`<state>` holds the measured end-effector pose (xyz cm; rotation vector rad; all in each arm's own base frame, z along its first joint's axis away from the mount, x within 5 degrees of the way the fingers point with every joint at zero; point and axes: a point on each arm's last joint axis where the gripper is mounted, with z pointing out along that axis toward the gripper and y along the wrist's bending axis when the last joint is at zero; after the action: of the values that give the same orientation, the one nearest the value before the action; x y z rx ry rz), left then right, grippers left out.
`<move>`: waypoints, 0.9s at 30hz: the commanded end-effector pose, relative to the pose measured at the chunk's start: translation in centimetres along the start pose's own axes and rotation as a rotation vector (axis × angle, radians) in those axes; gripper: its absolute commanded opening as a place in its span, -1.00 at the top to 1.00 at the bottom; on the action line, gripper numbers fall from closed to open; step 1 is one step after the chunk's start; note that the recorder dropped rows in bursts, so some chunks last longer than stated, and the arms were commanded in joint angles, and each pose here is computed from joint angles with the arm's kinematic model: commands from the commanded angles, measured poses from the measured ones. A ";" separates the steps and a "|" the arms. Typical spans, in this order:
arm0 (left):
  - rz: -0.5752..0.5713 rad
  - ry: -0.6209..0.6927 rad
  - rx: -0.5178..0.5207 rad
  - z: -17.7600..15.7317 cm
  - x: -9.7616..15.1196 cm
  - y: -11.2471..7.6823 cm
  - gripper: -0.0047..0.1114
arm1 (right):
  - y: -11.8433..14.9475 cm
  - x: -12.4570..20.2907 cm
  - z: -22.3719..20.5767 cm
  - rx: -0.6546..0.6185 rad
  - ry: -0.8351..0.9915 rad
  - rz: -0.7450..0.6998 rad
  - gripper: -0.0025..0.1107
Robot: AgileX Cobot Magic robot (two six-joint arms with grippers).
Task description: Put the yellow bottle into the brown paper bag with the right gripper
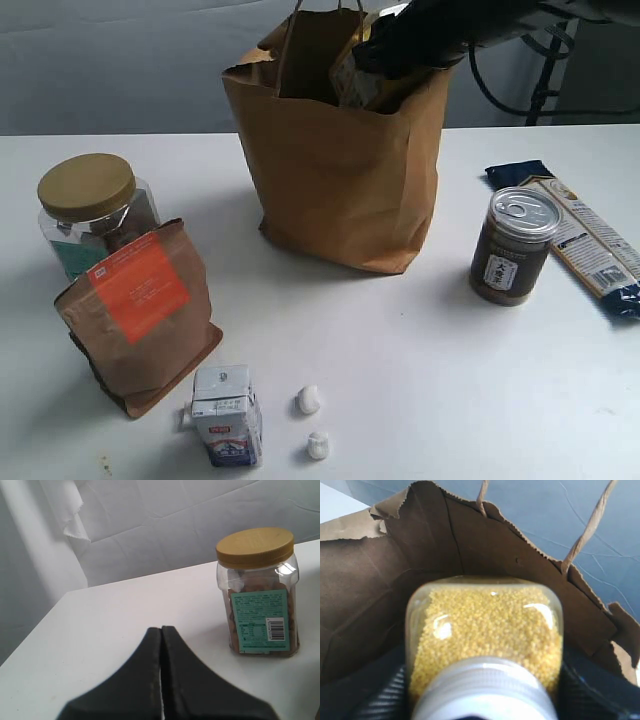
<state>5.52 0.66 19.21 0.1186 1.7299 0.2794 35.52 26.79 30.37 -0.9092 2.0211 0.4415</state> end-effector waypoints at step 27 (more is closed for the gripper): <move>-0.001 -0.008 0.004 0.0 0.0 0.0 0.92 | -0.2 -1.4 -1.3 0.010 -0.065 0.019 -0.26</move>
<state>5.52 0.66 19.21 0.1186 1.7299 0.2794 35.54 26.82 31.31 -0.8806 1.9931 0.4592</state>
